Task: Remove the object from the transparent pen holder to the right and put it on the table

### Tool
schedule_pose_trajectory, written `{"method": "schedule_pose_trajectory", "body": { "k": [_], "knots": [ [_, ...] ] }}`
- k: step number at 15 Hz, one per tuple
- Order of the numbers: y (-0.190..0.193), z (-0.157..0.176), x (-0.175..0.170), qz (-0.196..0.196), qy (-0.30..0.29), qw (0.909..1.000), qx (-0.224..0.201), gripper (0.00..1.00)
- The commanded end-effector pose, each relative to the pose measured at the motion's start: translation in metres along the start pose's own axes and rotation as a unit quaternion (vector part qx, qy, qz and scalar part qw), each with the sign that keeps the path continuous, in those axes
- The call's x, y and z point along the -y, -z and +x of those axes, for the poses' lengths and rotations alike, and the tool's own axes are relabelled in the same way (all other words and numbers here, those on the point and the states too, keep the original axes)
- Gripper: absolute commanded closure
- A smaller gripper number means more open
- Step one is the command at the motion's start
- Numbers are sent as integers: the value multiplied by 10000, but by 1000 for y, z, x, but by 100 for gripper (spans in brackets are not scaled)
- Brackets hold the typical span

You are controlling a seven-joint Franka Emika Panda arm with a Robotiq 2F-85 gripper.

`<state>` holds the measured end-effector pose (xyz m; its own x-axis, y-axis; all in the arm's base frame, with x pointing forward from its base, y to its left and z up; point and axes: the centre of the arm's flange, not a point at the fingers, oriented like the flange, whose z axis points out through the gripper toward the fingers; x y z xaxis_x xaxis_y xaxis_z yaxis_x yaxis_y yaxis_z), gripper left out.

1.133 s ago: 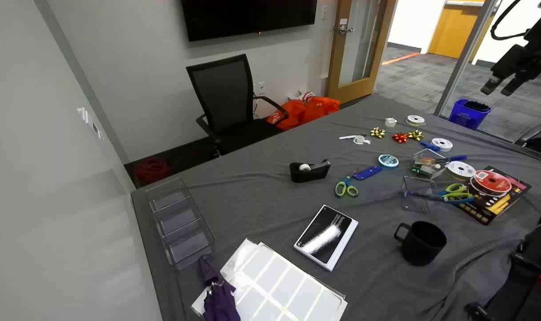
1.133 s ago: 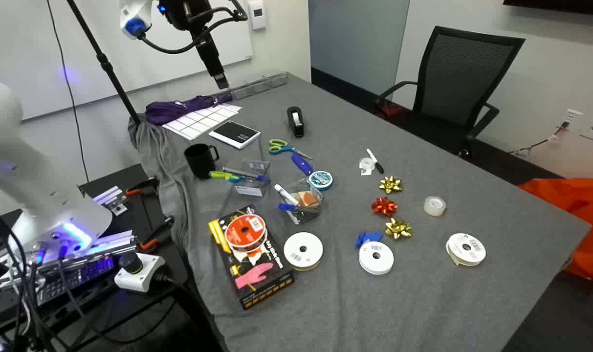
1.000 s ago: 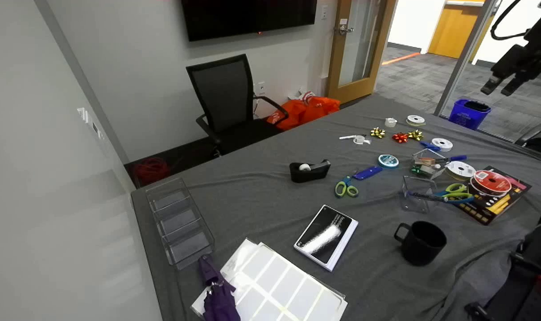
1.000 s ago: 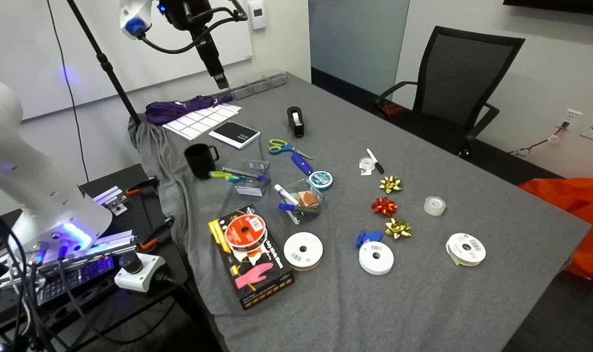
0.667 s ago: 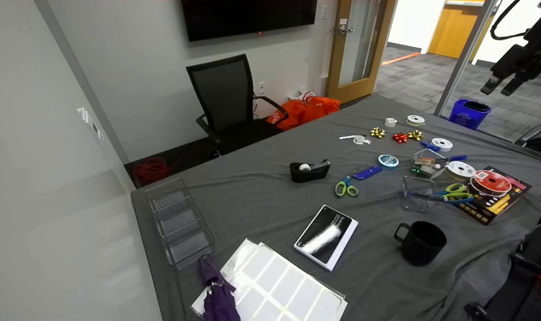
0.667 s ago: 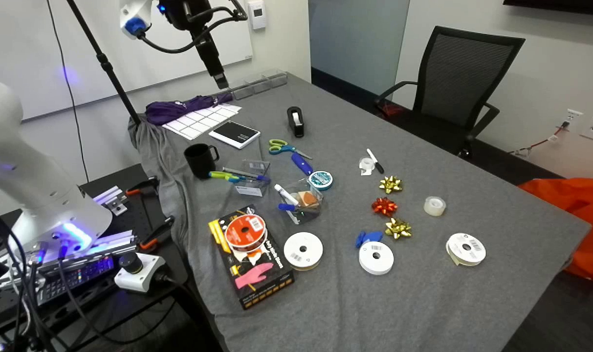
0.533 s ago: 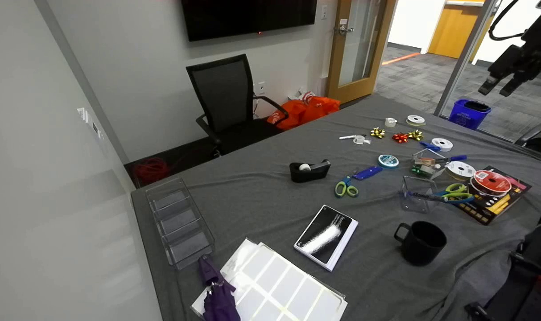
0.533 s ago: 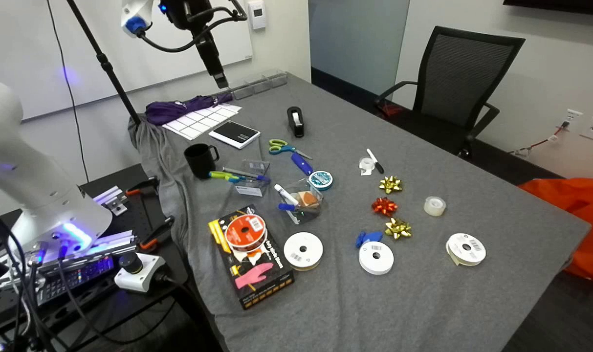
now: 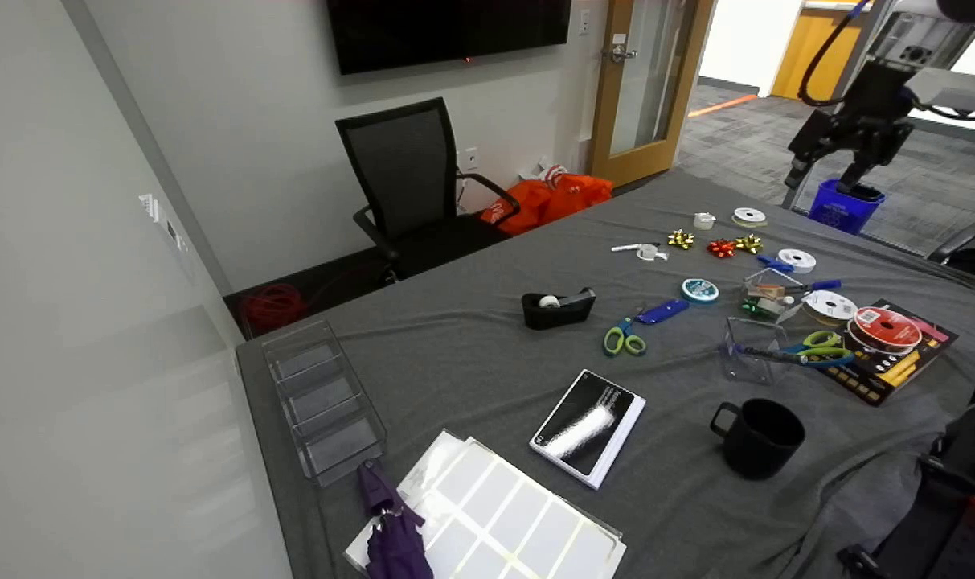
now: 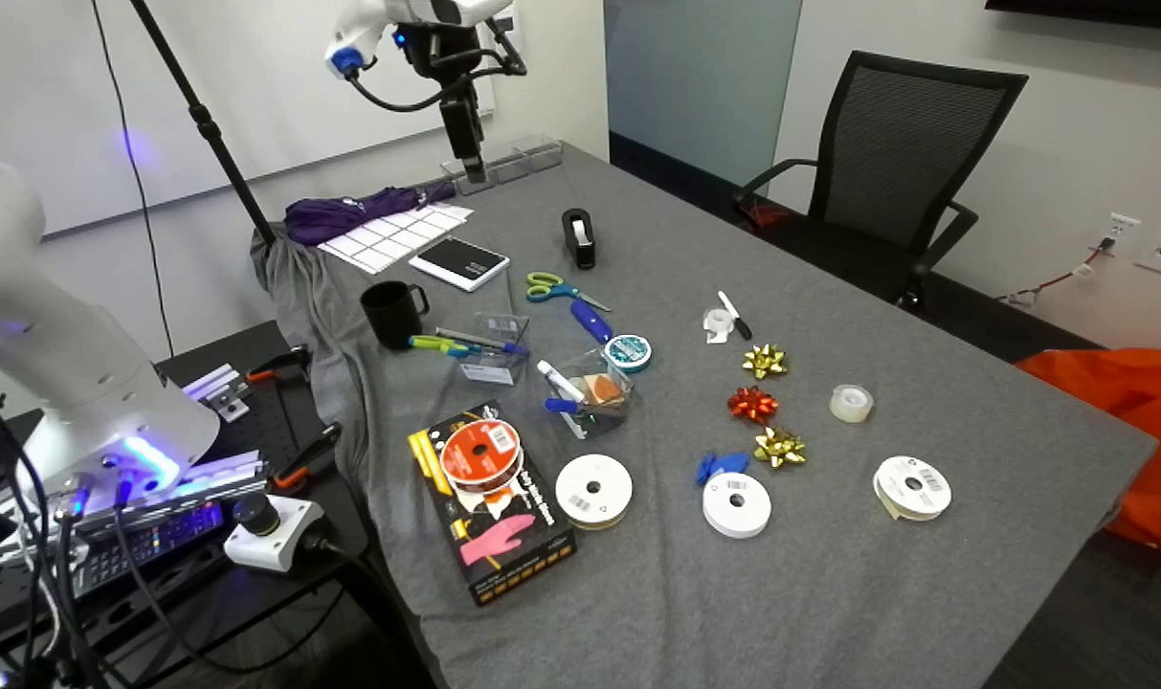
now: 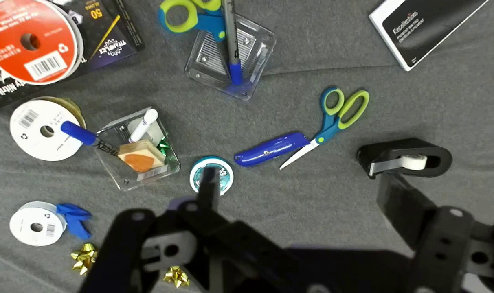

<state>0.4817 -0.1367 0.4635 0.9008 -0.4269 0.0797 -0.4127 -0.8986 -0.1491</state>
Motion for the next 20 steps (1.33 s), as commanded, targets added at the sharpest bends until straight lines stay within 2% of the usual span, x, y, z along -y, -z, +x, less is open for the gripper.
{"method": "schedule_pose_trajectory", "body": {
  "k": [1, 5, 9, 10, 13, 18, 20],
  "knots": [
    [-23, 55, 6, -136, 123, 9997, 180, 0],
    [-47, 103, 7, -525, 863, 9943, 326, 0],
    [-75, 154, -2, -829, 1831, 9773, 670, 0],
    [-67, 110, 5, -668, 1425, 9864, 473, 0],
    [-85, 133, -4, -759, 1670, 9812, 600, 0],
    [-83, 137, -2, -765, 1703, 9805, 610, 0],
    [-97, 134, -14, -605, 1884, 9780, 660, 0]
  ]
}}
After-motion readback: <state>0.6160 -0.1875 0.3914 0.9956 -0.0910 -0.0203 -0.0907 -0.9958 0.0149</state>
